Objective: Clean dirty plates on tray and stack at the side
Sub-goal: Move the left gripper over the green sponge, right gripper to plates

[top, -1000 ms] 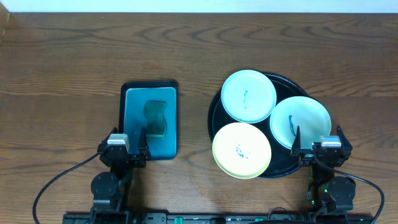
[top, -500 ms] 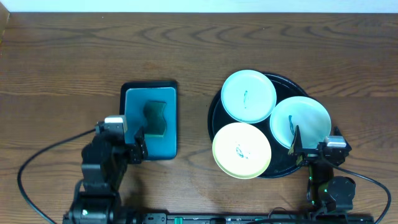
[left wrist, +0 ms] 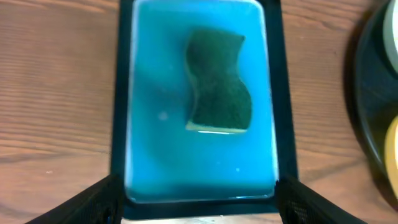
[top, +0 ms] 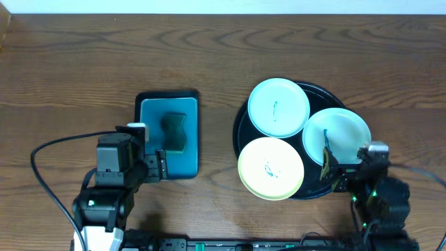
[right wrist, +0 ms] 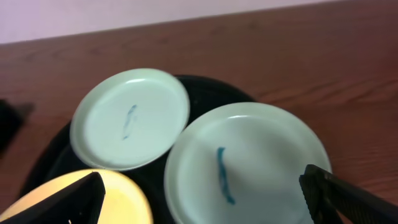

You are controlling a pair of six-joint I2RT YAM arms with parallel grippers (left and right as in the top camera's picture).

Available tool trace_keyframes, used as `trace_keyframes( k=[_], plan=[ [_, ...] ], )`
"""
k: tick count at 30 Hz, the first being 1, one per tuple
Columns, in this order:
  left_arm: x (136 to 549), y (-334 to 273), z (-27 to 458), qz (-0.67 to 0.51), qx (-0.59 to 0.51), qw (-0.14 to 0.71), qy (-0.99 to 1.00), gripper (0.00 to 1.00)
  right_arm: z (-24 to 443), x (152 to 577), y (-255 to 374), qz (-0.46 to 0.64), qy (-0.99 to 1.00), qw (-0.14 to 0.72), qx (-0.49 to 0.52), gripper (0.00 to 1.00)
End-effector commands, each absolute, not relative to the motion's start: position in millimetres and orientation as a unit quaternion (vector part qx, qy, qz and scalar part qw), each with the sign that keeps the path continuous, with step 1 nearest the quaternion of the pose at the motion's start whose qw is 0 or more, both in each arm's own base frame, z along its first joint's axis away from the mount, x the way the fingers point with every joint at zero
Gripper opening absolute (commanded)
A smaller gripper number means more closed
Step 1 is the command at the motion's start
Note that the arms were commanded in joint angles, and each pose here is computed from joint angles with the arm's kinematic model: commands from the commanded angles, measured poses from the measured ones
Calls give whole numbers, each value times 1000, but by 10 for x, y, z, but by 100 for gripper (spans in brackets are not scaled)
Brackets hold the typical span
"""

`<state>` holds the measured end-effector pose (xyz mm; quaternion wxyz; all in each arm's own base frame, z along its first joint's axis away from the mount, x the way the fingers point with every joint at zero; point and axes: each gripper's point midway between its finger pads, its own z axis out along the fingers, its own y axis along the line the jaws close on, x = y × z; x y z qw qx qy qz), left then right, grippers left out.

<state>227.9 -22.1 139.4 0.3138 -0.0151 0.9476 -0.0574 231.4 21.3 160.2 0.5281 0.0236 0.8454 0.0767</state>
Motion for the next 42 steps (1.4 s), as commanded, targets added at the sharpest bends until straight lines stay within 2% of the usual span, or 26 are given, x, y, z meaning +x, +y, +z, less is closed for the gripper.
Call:
trace_keyframes(
  k=[1, 8, 27, 29, 40, 42],
  plan=[
    [2298, -335, 1495, -93, -11, 320, 943, 78, 1716, 2327, 329, 113, 866, 486, 21, 99],
    [2288, -334, 1489, -101, -36, 316, 943, 78, 1672, 2355, 443, 137, 920, 367, 20, 99],
    [2385, -338, 1569, -115, -66, 336, 932, 78, 1365, 2358, 768, 207, 941, 269, -6, 99],
    [2397, -339, 1578, -118, -73, 338, 931, 78, 1283, 2318, 803, 207, 947, 246, -10, 97],
    [2403, -338, 1579, -118, -74, 339, 931, 78, 896, 2287, 911, 203, 966, 160, -17, 60],
    [2407, -338, 1576, -118, -74, 338, 931, 78, 819, 2293, 911, 201, 969, 145, -12, 57]
  ],
)
